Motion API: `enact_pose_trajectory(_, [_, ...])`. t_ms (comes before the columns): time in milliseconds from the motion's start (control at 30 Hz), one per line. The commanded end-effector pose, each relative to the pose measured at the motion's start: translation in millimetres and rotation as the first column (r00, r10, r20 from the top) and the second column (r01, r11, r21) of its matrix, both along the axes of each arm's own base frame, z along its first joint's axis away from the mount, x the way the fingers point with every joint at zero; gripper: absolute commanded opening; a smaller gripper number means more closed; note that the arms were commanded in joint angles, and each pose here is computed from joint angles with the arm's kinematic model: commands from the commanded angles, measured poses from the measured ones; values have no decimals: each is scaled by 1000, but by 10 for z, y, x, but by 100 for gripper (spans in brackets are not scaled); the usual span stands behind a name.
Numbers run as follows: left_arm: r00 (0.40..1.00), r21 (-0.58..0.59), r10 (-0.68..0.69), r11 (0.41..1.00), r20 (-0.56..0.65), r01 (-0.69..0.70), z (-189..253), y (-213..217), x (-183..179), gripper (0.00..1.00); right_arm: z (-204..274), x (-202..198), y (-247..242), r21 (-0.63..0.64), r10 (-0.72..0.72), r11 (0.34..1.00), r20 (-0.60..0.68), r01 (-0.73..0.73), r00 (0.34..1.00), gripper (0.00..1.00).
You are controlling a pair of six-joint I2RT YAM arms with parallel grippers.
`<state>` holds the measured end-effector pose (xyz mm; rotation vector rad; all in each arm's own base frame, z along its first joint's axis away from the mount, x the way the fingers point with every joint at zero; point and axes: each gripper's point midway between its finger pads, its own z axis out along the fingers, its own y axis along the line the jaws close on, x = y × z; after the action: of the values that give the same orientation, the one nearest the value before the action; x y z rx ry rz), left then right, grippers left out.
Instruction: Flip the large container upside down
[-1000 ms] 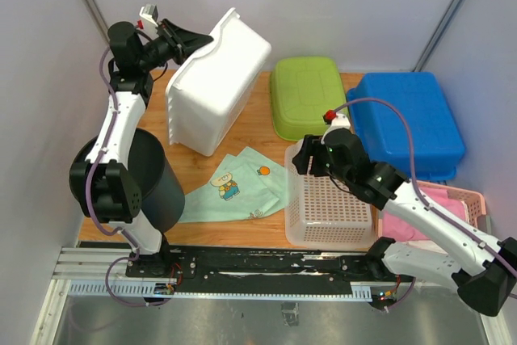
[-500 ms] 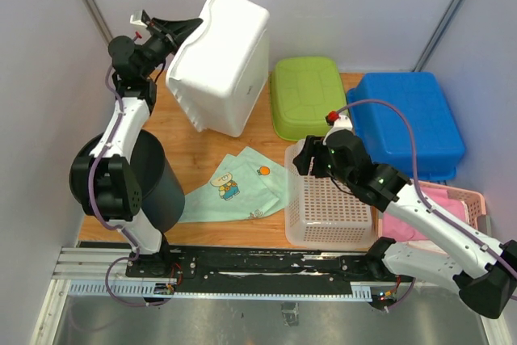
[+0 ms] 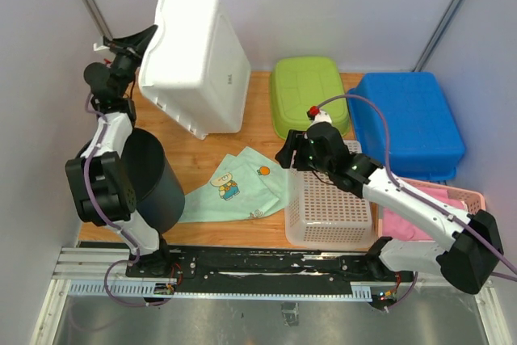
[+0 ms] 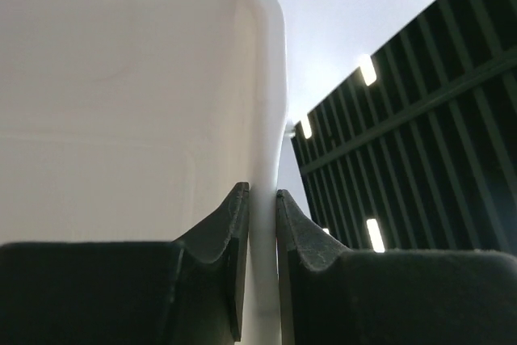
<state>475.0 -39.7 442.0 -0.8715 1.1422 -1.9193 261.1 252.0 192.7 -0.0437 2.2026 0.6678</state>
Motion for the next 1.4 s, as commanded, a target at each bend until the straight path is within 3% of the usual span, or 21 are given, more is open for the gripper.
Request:
enact_pose_trajectory(0, [973,51,43,998,-225,-32,-844,443,226,0,177,119,157,94,6,996,10,-7,1000,62])
enact_pose_trajectory(300, [921,132,74,991,-384,-24,-1417,747,401,0,159,180,156,98,-8,995,-2,8,1000,62])
enact_pose_trajectory(567, [922,164,73,986,-380,-11,-1491,845,461,3,108,162,59,89,-34,995,-13,35,999,62])
enact_pose_trajectory(633, [924,186,85,982,-373,-15,-1475,865,440,13,85,152,47,89,-37,995,-17,38,999,62])
enact_pose_trajectory(767, [917,258,127,966,-377,-28,-1443,918,394,54,58,134,42,87,-35,995,-26,37,999,62])
enact_pose_trajectory(900, [895,366,210,929,-395,-56,-1408,1019,365,85,53,120,32,88,-33,996,-29,35,999,62])
enact_pose_trajectory(1100, [823,502,331,862,-461,-65,-1365,1192,369,98,46,103,11,89,-33,995,-30,35,999,62])
enact_pose_trajectory(1367, [665,678,532,733,-524,-53,-1376,1560,309,99,60,83,-17,98,-36,994,-27,39,999,62])
